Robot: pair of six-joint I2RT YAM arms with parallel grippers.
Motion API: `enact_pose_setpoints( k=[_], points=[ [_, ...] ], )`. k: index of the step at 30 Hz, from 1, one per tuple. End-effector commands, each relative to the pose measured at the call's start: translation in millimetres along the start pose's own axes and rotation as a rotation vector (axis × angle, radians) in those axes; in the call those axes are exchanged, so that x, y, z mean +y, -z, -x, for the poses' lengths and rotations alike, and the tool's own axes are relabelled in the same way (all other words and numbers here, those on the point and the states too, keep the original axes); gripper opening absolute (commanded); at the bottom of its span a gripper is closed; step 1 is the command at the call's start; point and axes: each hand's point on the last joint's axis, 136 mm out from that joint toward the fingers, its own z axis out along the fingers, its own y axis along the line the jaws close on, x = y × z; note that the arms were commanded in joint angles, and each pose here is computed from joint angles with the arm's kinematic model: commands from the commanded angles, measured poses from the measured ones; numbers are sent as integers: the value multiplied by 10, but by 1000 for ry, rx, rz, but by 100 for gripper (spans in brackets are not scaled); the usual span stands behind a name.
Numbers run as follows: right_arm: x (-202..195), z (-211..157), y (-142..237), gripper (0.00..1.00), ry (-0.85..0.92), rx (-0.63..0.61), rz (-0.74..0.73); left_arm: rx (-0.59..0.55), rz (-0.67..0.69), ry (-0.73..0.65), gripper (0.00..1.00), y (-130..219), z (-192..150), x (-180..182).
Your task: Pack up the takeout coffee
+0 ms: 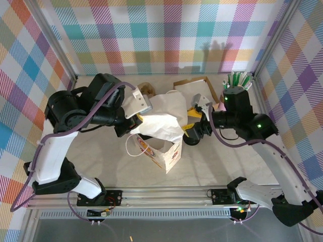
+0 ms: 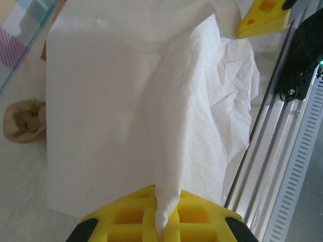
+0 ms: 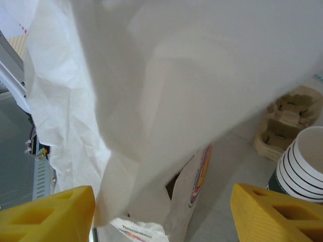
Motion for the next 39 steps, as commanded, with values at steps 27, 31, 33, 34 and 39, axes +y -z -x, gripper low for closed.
enact_pose_setpoints(
  k=[27,31,33,34,39],
  points=[
    [-116,521,-165,82,137,-121,-91,371,125,10,0,-28,-1004,110],
    [-104,496,-150,82,125,-118,-91,355,96,-28,0,-55,-908,88],
    [-67,485,-145,81,127,-119,-75,346,55,-43,0,-94,-852,24],
    [-34,475,-141,81,129,-117,-59,349,51,-45,0,-111,-840,16],
    [267,479,-248,81,231,-96,31,358,47,-57,0,-123,-860,3]
  ],
)
